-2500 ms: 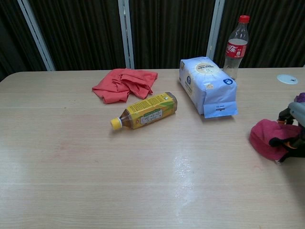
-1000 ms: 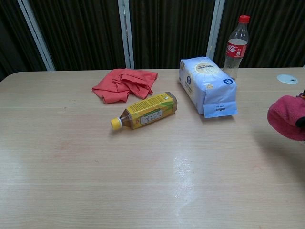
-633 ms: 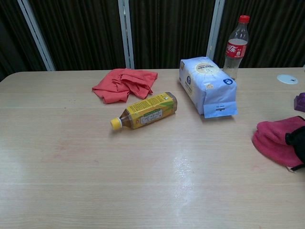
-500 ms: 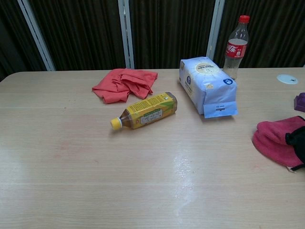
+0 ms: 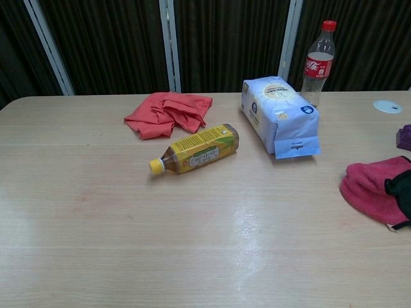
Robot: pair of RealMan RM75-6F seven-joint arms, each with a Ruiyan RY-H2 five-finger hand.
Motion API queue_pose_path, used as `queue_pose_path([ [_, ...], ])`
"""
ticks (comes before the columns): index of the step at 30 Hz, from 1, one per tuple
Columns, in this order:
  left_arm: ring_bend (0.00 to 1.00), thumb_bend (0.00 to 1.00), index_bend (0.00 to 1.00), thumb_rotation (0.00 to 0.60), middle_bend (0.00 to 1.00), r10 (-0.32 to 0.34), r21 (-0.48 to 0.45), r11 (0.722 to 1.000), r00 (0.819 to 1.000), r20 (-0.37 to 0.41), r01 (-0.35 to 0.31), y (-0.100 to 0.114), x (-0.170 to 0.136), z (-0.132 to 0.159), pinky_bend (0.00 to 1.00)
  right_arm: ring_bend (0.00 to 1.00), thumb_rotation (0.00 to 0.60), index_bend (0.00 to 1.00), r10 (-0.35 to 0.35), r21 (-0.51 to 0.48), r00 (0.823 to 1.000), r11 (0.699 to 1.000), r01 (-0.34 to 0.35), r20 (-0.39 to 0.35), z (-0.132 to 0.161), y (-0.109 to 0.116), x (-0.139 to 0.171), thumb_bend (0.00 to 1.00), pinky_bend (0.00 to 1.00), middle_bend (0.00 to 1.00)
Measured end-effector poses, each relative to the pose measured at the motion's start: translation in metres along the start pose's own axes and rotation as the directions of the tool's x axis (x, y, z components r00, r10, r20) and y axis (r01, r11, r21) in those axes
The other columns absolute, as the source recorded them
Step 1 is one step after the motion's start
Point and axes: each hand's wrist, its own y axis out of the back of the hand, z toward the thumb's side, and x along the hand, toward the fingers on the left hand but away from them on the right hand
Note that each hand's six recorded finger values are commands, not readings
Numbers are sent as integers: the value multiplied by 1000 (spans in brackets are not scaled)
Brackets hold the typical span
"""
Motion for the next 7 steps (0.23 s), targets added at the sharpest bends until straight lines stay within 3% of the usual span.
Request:
queue_pose_path([
  [3, 0, 0, 0, 600, 0, -14, 25, 1000, 1000, -16, 14, -1, 1, -4, 0, 0, 600, 0, -7, 22, 1000, 1000, 7, -13, -18, 8, 29, 65, 67, 0],
  [7, 0, 0, 0, 600, 0, 6, 29, 1000, 1000, -4, -5, 4, 1, -3, 0, 0, 600, 0, -12, 10, 1000, 1000, 12, -23, -23, 13, 40, 59, 68, 0],
])
